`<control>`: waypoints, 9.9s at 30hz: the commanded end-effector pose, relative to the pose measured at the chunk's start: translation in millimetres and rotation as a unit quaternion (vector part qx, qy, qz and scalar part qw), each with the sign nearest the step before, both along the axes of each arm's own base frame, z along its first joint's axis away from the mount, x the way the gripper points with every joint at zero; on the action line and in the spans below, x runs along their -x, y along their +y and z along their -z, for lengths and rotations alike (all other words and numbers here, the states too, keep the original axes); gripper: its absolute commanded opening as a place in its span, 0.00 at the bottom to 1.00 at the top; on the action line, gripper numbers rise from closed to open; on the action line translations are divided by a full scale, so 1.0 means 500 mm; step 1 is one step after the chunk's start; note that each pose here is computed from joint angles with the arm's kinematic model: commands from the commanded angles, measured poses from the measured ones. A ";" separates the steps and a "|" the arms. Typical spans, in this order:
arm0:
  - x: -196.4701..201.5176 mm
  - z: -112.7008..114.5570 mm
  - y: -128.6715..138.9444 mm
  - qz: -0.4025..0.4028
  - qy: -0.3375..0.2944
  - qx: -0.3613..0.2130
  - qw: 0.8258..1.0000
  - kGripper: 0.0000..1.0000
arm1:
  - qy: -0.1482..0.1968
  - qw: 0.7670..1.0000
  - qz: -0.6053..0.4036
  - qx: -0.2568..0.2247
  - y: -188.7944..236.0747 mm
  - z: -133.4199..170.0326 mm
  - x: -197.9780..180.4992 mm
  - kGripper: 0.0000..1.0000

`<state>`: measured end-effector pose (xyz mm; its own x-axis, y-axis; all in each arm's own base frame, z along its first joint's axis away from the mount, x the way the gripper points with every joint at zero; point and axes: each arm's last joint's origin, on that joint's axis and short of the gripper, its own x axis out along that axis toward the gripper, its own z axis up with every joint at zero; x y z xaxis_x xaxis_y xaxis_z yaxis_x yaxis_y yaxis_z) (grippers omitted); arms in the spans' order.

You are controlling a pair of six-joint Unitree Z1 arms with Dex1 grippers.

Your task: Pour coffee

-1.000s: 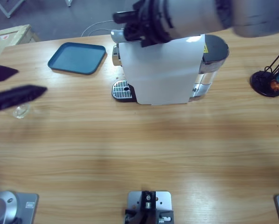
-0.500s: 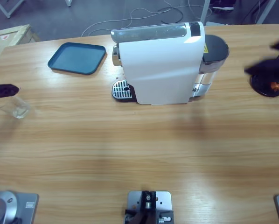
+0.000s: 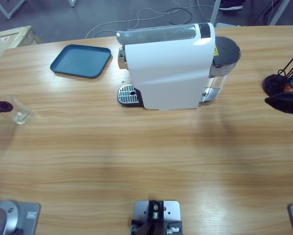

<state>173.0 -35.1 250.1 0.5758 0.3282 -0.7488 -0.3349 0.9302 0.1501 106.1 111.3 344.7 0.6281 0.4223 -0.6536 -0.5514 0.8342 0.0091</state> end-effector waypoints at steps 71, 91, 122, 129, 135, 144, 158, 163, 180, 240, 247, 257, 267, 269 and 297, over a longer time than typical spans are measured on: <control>-0.268 0.063 -0.294 0.748 -0.078 0.019 0.659 0.00 | 0.011 0.994 0.085 0.074 -0.049 -0.009 0.022 1.00; -0.264 0.129 -0.357 0.775 -0.040 0.023 0.630 0.00 | 0.011 0.993 0.088 0.081 -0.046 -0.002 0.019 1.00; -0.168 -0.005 -0.237 0.660 -0.081 -0.019 0.746 0.99 | -0.016 0.995 0.079 0.057 -0.015 -0.058 -0.006 1.00; -0.093 -0.062 -0.196 0.555 -0.087 0.054 0.825 0.99 | -0.005 0.992 0.103 0.066 0.035 -0.122 -0.083 1.00; -0.007 -0.095 -0.173 0.530 -0.070 0.109 0.838 0.99 | 0.037 0.998 0.041 0.038 0.127 -0.234 -0.272 0.87; 0.027 -0.095 -0.182 0.543 -0.054 0.125 0.828 0.99 | 0.116 0.990 0.007 0.078 0.225 -0.170 -0.422 0.00; 0.020 -0.071 -0.188 0.557 -0.034 0.112 0.822 0.99 | 0.165 0.981 0.005 0.106 0.275 -0.089 -0.485 0.00; 0.018 -0.067 -0.189 0.555 -0.031 0.110 0.824 0.99 | 0.175 0.978 0.004 0.110 0.278 -0.075 -0.491 0.00; 0.017 -0.058 -0.191 0.557 -0.022 0.112 0.823 0.99 | 0.196 0.972 0.003 0.126 0.285 -0.046 -0.497 0.00; 0.018 -0.057 -0.204 0.568 -0.021 0.111 0.815 0.99 | 0.142 0.985 0.011 0.099 0.263 -0.140 -0.430 1.00; 0.020 -0.061 -0.203 0.570 -0.025 0.112 0.814 0.99 | 0.140 0.985 0.014 0.098 0.255 -0.148 -0.421 1.00; 0.021 -0.057 -0.202 0.568 -0.020 0.109 0.815 0.99 | 0.140 0.986 0.019 0.093 0.257 -0.145 -0.423 1.00; 0.018 -0.061 -0.205 0.569 -0.023 0.111 0.815 0.99 | 0.138 0.986 0.019 0.092 0.259 -0.138 -0.426 1.00; 0.018 -0.064 -0.205 0.570 -0.026 0.112 0.814 0.99 | 0.139 0.986 0.019 0.093 0.256 -0.139 -0.422 1.00; 0.004 -0.084 -0.232 0.596 -0.029 0.093 0.797 0.99 | 0.054 0.999 0.005 -0.001 -0.035 0.014 -0.006 1.00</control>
